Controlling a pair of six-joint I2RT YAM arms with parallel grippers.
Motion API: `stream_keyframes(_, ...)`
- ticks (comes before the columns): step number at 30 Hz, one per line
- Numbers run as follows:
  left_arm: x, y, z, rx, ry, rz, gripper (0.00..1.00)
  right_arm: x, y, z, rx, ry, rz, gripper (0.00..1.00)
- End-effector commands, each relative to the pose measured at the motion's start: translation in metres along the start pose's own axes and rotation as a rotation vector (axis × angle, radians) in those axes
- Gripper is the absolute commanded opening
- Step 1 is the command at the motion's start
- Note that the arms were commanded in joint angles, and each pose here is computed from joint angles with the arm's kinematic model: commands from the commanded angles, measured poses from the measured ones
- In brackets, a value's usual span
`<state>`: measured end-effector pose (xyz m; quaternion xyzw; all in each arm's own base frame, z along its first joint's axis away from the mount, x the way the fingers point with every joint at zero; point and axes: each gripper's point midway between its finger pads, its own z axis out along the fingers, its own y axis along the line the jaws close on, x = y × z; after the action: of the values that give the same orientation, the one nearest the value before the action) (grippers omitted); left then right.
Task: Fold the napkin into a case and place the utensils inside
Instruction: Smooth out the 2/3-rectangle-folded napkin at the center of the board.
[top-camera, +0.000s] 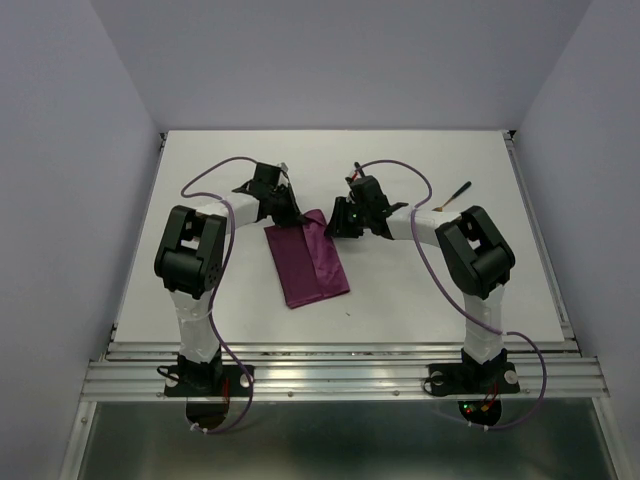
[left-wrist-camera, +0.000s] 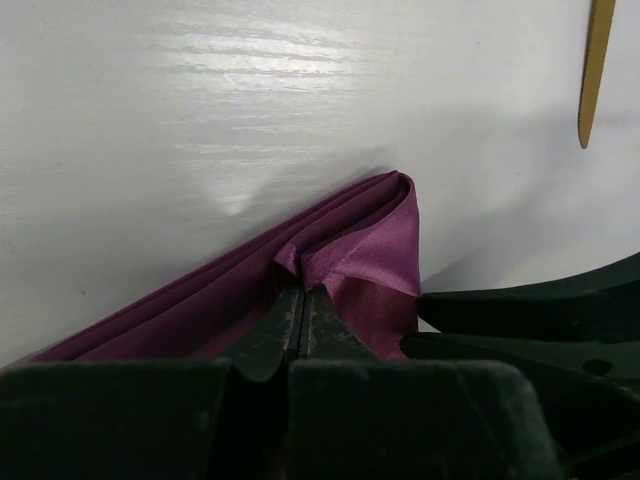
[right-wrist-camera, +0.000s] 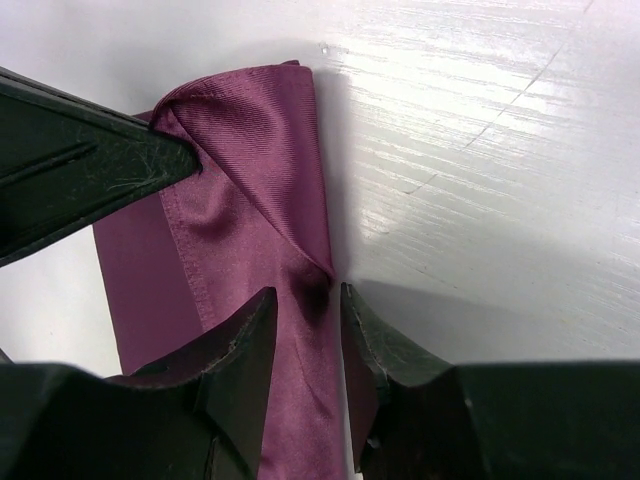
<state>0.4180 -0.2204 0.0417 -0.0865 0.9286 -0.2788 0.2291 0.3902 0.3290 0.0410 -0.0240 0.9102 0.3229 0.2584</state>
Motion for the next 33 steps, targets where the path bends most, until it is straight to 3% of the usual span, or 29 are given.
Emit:
stream_keyframes(1,-0.009,0.002,-0.011,-0.012,-0.041,0.012,0.00,-0.003,0.000,0.003,-0.022,-0.017,-0.006,0.38)
stream_keyframes(11,0.005,0.021,-0.001,-0.071,-0.011,-0.019,0.00,-0.045,0.023,-0.013,-0.033,-0.134,-0.032,0.39)
stream_keyframes(22,0.009,0.025,-0.001,-0.074,-0.011,-0.024,0.00,-0.071,0.045,0.004,-0.093,-0.143,-0.053,0.15)
stream_keyframes(33,0.009,0.023,-0.002,-0.067,-0.011,-0.018,0.00,-0.064,0.033,0.035,-0.084,-0.095,-0.045,0.14)
